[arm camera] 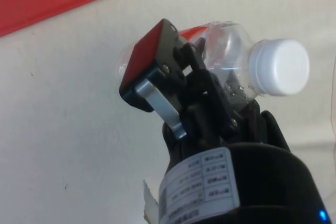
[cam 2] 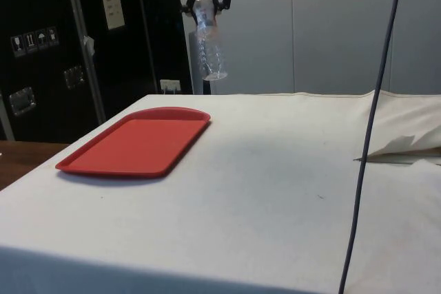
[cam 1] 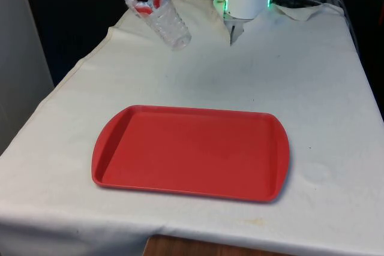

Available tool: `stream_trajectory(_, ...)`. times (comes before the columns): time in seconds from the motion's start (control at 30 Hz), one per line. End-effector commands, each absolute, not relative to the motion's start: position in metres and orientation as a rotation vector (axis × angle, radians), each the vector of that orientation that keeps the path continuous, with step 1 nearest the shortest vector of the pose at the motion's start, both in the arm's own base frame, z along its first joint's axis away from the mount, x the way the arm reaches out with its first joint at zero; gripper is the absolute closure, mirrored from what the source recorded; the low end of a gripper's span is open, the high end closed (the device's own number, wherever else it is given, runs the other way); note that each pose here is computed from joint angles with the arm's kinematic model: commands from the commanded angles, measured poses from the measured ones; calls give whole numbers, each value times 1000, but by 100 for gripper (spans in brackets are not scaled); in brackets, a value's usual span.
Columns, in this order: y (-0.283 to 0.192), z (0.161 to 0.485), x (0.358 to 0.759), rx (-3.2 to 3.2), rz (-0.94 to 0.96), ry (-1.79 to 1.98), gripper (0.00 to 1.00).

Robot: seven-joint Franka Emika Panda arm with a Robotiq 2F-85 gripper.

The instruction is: Place the bottle upright on the tray.

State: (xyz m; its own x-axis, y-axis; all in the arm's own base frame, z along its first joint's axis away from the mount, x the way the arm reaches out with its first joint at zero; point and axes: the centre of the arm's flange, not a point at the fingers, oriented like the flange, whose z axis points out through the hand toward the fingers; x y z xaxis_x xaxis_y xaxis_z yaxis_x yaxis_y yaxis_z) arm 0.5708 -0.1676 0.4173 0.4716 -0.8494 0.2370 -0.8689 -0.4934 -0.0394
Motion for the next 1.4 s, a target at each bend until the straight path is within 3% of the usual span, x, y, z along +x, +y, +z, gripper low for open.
stream_trajectory(0.0, -166, 418, 571, 2639, 365, -1527, 67)
stream_trajectory(1.37, -162, 403, 595, 2739, 494, -1207, 67)
